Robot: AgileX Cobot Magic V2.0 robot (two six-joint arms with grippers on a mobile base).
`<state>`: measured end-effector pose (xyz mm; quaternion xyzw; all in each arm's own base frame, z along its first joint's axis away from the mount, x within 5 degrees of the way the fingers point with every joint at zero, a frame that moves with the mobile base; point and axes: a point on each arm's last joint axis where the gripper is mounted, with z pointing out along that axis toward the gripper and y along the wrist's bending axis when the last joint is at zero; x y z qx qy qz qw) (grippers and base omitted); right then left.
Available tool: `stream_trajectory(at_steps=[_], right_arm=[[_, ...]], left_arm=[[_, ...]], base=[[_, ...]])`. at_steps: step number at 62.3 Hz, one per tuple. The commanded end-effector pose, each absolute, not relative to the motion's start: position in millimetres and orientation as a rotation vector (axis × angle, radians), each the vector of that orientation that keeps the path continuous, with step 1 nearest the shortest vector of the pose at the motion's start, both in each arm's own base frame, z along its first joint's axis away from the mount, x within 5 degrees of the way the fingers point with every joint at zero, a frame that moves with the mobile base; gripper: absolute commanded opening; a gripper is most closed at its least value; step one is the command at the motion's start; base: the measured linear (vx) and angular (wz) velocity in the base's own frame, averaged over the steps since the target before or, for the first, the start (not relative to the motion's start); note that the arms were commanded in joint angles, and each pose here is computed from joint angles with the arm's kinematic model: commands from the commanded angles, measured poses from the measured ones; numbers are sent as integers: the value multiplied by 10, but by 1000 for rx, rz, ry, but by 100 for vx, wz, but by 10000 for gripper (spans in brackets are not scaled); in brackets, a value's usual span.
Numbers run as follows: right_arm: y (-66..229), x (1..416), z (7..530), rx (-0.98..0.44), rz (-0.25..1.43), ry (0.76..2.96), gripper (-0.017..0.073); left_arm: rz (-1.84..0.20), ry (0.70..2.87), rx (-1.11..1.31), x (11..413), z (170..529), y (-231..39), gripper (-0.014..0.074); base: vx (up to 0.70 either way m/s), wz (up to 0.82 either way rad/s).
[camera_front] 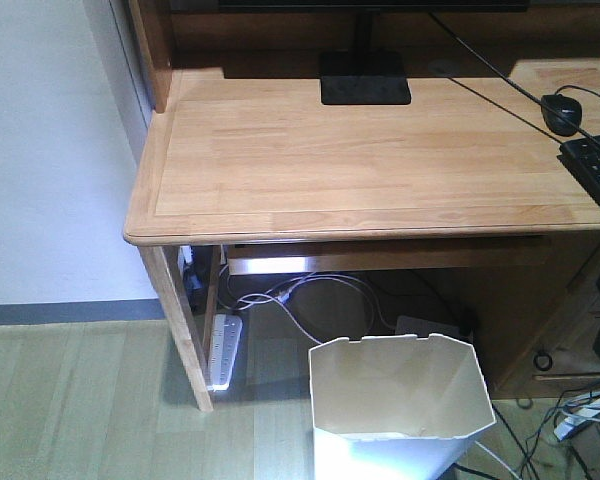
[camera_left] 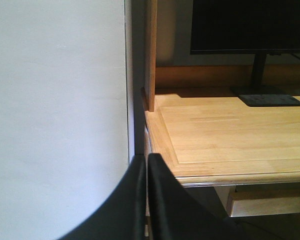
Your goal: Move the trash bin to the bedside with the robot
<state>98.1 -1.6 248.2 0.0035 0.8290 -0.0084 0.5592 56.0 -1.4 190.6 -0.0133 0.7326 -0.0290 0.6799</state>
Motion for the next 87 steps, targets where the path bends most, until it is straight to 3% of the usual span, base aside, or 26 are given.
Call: stream_trajectory(at_steps=[1, 18, 38, 69, 87], right_arm=[[-11, 1029, 2667, -10, -26, 1838, 560], [-3, 1165, 2746, 70, 37, 2016, 559], [-7, 1748, 2799, 68, 16, 2256, 559], [-8, 2463, 1884, 31, -2, 2541, 559], [-317, 2699, 1190, 169, -38, 2643, 559]], left_arm=[[-82, 1586, -33, 566, 1886, -18, -6], [-82, 1585, -33, 565, 1887, -18, -6], [-82, 1585, -33, 565, 1887, -18, -6], [-82, 1585, -33, 565, 1887, -18, -6], [-82, 1585, -33, 565, 1887, -18, -6]], base=[[0, 0], [0, 0], [0, 0], [0, 0], [0, 0]])
